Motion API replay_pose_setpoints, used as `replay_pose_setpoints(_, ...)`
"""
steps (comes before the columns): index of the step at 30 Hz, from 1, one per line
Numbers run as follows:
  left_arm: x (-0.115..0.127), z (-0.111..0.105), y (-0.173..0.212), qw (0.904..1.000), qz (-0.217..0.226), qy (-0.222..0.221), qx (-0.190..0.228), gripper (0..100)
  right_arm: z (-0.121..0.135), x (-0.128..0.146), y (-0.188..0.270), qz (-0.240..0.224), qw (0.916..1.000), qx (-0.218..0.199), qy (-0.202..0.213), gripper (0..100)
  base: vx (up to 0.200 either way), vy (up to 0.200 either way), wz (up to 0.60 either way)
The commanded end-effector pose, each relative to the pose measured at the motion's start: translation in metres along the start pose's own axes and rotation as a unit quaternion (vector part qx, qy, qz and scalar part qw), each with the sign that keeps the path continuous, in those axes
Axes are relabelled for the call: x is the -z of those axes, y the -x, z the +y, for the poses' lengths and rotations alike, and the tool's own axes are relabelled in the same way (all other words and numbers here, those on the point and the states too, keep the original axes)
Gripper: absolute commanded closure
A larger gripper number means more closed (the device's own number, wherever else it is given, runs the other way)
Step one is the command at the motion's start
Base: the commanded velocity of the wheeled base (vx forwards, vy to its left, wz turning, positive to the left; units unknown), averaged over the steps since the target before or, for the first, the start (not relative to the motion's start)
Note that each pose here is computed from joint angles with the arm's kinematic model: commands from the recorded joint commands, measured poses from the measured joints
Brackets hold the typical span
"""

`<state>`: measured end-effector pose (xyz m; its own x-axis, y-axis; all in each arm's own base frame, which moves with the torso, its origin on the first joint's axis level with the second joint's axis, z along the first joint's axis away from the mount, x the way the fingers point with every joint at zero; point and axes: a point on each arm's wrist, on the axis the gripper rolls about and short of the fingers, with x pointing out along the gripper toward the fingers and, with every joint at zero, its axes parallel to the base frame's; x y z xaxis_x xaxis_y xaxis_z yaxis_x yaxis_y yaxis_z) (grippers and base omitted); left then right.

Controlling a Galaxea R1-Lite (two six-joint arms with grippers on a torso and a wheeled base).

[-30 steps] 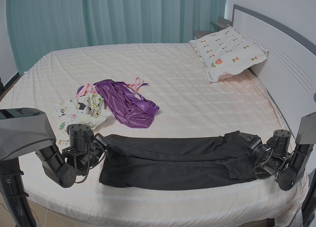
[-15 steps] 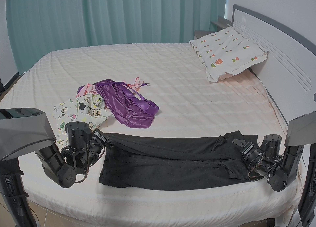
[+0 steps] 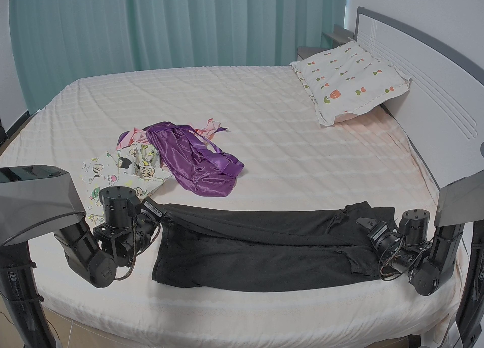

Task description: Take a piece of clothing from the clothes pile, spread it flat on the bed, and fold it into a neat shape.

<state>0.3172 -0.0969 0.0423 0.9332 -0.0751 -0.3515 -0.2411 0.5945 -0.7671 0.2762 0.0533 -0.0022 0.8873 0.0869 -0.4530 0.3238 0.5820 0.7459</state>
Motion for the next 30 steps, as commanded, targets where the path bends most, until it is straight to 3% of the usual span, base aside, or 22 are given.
replay_pose_setpoints(1, 0.000, 0.000, 0.000, 1.0000, 0.000, 0.000, -0.001, 100, -0.002, 0.001, -0.004, 0.000, 1.0000, 0.003, -0.001, 0, 0.000, 0.000, 0.00)
replay_pose_setpoints(9, -0.001, -0.001, -0.001, 0.9999, -0.011, 0.000, -0.004, 100, -0.001, -0.001, -0.011, -0.005, 1.0000, -0.002, -0.003, 0, 0.000, 0.000, 0.00)
replay_pose_setpoints(10, -0.001, -0.001, -0.001, 0.9999, -0.012, 0.000, -0.003, 100, 0.000, -0.001, -0.010, -0.005, 1.0000, -0.003, -0.003, 100, 0.000, 0.000, 0.00)
replay_pose_setpoints(30, -0.002, 0.000, -0.002, 0.9999, -0.013, 0.001, -0.005, 100, 0.011, -0.008, 0.001, -0.020, 0.9995, -0.026, -0.005, 100, 0.000, 0.000, 0.00)
